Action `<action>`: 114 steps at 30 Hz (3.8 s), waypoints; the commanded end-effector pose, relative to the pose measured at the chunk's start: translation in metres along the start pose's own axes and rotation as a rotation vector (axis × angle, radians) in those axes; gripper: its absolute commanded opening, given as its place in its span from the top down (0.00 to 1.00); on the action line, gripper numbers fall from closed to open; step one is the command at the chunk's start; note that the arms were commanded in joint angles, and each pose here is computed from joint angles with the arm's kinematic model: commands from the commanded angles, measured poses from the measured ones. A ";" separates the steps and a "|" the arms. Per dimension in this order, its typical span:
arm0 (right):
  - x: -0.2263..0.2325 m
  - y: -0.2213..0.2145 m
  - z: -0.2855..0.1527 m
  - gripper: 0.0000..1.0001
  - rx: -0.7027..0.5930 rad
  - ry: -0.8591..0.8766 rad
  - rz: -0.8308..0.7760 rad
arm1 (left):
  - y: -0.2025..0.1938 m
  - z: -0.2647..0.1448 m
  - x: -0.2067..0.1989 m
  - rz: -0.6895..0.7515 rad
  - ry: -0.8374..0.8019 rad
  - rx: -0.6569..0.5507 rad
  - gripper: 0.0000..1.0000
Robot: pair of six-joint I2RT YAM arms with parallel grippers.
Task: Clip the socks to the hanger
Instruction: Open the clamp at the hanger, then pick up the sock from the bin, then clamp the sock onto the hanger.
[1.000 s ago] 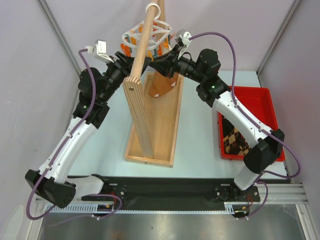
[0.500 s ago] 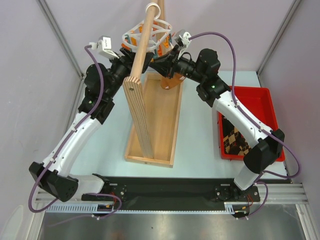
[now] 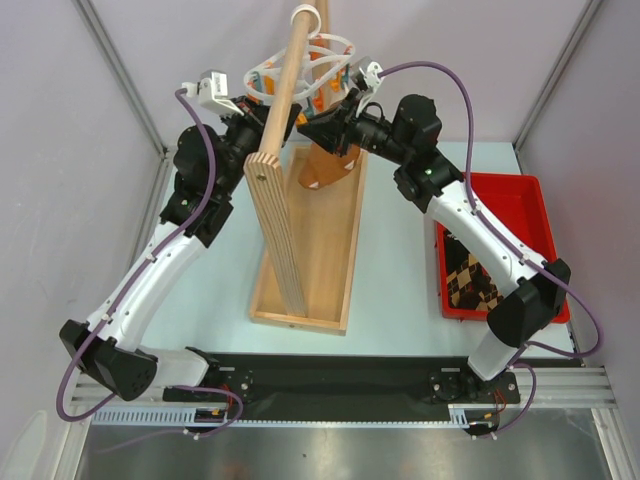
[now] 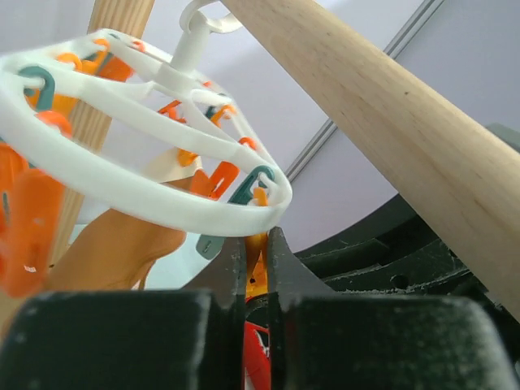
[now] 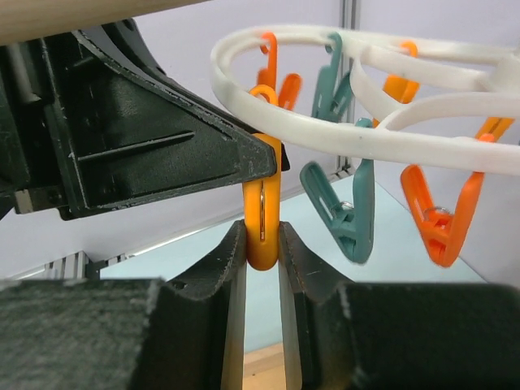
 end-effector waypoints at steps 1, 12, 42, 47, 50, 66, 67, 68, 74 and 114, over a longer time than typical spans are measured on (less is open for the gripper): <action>0.006 0.034 -0.007 1.00 -0.072 -0.032 -0.040 | 0.016 -0.001 -0.014 0.014 -0.025 -0.048 1.00; -0.020 0.048 -0.081 0.20 0.028 -0.445 0.120 | 0.013 -0.006 -0.007 0.030 0.030 -0.034 1.00; -0.157 -0.184 -0.424 0.60 0.353 -2.067 0.785 | -0.008 -0.009 0.018 0.080 0.123 -0.017 1.00; -0.154 -0.205 -0.435 0.58 0.390 -2.144 0.790 | -0.021 -0.006 0.023 0.045 0.116 0.008 1.00; -0.153 -0.222 -0.439 0.55 0.421 -2.163 0.820 | -0.023 -0.005 0.025 0.033 0.114 0.011 1.00; -0.154 -0.283 -0.453 0.57 0.556 -2.219 0.894 | -0.039 0.003 0.031 0.017 0.107 0.060 1.00; -0.154 -0.284 -0.454 0.63 0.556 -2.220 0.892 | -0.038 0.002 0.032 0.020 0.109 0.057 1.00; -0.154 -0.284 -0.454 0.68 0.559 -2.215 0.891 | -0.037 0.002 0.031 0.023 0.111 0.056 1.00; -0.155 -0.265 -0.448 1.00 0.534 -2.198 0.844 | -0.038 0.001 0.033 0.025 0.110 0.066 1.00; -0.006 -0.020 -0.097 1.00 0.339 0.051 0.082 | -0.032 -0.012 0.034 -0.114 -0.053 0.183 1.00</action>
Point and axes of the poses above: each gripper's point midway between its finger pads, its own z axis out along the fingers, its own x axis along the line the jaws close on, y = z × x, the point moved 8 cm from there along -z, back along the fingers
